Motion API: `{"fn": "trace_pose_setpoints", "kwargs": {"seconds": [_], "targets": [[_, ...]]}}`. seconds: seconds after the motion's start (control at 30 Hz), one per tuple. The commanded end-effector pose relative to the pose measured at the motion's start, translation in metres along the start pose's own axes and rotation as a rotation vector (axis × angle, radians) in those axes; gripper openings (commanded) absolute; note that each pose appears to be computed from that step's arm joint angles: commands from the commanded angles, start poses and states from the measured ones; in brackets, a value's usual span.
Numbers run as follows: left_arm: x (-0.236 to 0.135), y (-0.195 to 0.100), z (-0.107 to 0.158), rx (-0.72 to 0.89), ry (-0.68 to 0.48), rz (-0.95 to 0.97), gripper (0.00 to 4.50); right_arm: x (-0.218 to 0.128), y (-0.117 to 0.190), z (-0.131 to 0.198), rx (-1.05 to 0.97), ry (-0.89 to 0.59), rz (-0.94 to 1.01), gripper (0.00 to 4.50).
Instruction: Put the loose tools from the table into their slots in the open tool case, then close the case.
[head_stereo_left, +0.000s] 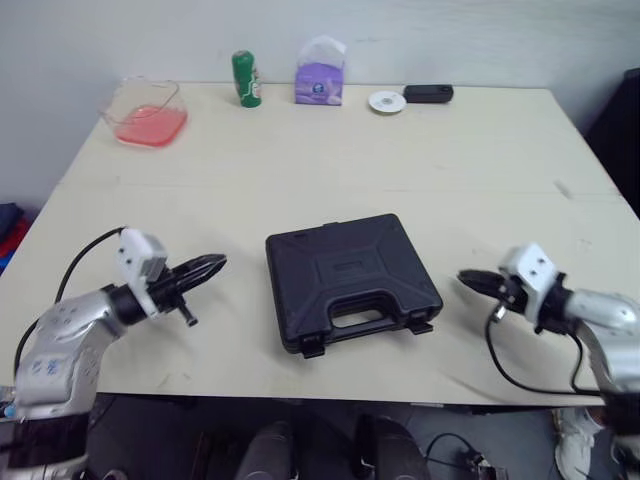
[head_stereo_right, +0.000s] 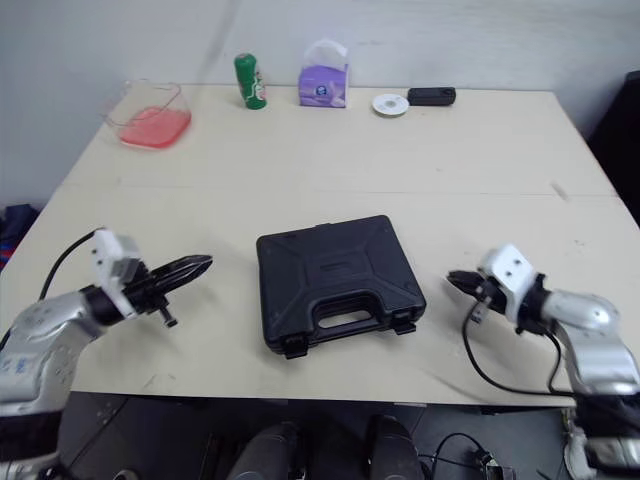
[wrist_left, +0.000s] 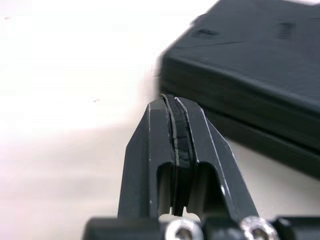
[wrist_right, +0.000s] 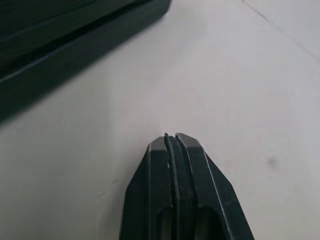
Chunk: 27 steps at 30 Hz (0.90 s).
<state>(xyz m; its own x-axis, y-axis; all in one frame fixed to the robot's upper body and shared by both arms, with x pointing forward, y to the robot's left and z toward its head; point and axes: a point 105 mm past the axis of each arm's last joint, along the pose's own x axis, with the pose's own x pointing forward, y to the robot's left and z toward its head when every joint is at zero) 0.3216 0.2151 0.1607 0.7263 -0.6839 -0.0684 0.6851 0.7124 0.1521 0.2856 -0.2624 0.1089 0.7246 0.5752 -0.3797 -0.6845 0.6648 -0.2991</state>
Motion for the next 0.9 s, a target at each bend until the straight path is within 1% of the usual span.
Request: {"fn": "trace_pose_setpoints", "kwargs": {"seconds": [0.03, 0.2, 0.37, 0.5, 0.6, 0.67, 0.83, 0.9], "targets": [[0.023, 0.009, -0.003, 0.041, 0.017, 0.037, 0.01, -0.017, 0.018, -0.003, 0.030, 0.032, 0.016, 0.00], [0.060, 0.024, -0.010, 0.016, 0.034, 0.074, 0.01, -0.008, 0.047, -0.015, 0.086, 0.017, 0.014, 0.00], [0.088, 0.019, -0.015, 0.020, 0.042, 0.003, 0.01, 0.008, 0.070, -0.015, 0.106, 0.002, 0.065, 0.00], [0.099, 0.014, -0.019, 0.019, 0.049, -0.040, 0.01, 0.021, 0.090, -0.006, 0.134, -0.029, 0.130, 0.00], [0.102, 0.004, -0.024, 0.017, 0.061, -0.105, 0.01, 0.023, 0.118, 0.014, 0.177, -0.054, 0.289, 0.00], [0.101, 0.000, -0.026, 0.009, 0.066, -0.134, 0.01, 0.024, 0.121, 0.016, 0.170, -0.039, 0.314, 0.00], [0.098, -0.007, -0.024, 0.015, 0.009, -0.156, 0.01, 0.037, 0.100, 0.015, 0.108, -0.054, 0.201, 0.00], [0.094, -0.017, -0.031, 0.008, 0.025, -0.207, 0.01, 0.041, 0.093, 0.018, 0.092, -0.070, 0.175, 0.00]]}}
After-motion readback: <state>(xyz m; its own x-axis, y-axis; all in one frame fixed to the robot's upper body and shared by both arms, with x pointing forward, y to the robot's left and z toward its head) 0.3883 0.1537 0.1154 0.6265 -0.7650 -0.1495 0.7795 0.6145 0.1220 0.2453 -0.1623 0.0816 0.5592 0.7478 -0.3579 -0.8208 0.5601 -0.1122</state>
